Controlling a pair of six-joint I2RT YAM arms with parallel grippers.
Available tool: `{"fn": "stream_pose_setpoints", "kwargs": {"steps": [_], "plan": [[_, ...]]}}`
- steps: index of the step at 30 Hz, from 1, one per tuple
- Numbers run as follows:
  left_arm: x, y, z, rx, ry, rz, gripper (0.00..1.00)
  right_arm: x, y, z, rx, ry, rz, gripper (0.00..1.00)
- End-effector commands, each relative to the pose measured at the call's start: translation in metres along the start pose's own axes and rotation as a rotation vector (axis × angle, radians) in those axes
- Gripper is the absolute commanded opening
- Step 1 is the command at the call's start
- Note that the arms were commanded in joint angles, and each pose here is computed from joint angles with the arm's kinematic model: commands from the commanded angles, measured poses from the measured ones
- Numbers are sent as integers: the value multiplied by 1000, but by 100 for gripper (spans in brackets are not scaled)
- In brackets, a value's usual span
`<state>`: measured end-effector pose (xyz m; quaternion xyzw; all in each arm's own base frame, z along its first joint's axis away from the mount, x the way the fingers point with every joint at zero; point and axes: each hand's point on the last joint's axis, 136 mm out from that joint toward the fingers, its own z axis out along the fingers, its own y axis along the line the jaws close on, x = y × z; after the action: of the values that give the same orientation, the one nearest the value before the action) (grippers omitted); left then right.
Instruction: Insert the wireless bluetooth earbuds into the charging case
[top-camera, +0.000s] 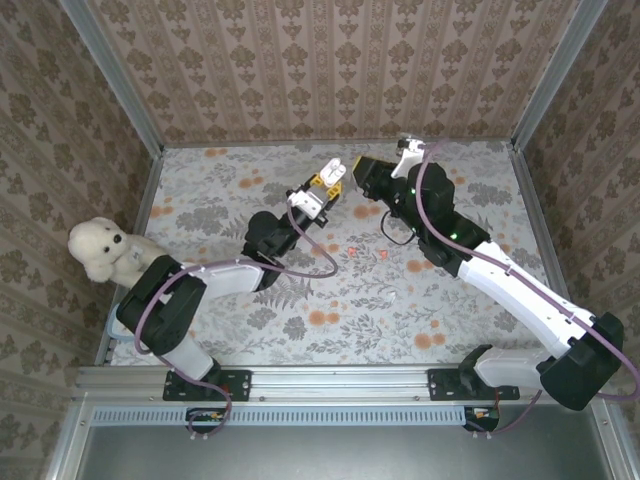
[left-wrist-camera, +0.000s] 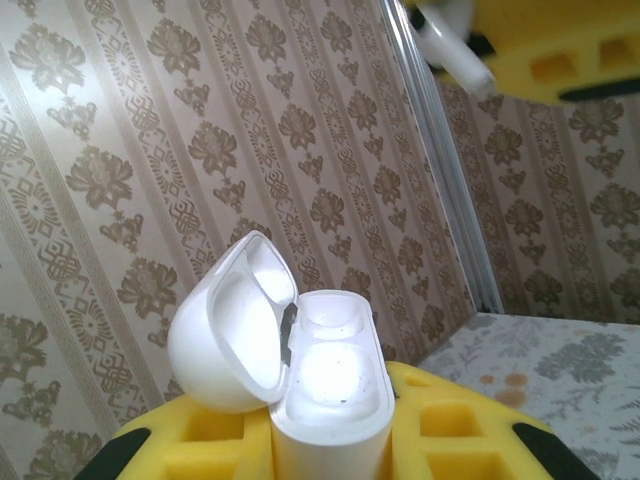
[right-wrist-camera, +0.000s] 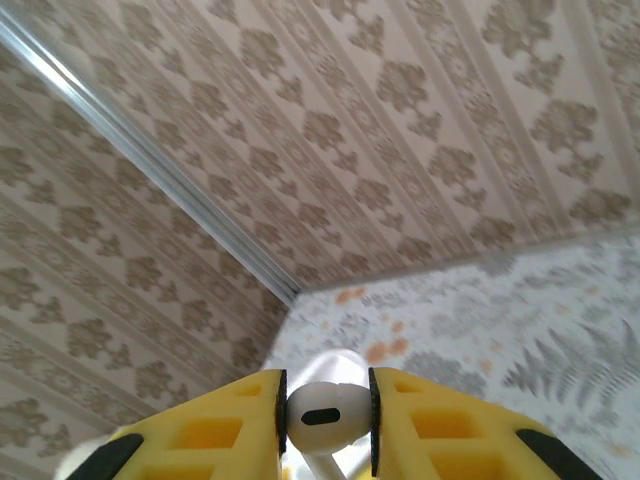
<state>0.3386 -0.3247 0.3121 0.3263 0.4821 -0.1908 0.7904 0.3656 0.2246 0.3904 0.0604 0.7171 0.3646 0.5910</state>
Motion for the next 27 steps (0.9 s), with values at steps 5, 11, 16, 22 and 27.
{"fn": "stream_pose_setpoints", "kwargs": {"steps": [5, 11, 16, 22, 27], "plan": [[-23, 23, 18, -120, -63, -39, 0, -19, 32, 6, -214, -151, -1, 26], [-26, 30, 21, -144, -76, -166, 0, -12, 30, 14, -239, -161, 16, 27], [-28, 31, 19, -144, -77, -206, 0, -9, 32, 19, -257, -155, 25, 26], [-31, 30, 18, -134, -80, -227, 0, -3, 34, 28, -281, -134, 39, 25], [-32, 30, 17, -131, -78, -234, 0, 8, 36, 41, -308, -89, 50, 25]]}}
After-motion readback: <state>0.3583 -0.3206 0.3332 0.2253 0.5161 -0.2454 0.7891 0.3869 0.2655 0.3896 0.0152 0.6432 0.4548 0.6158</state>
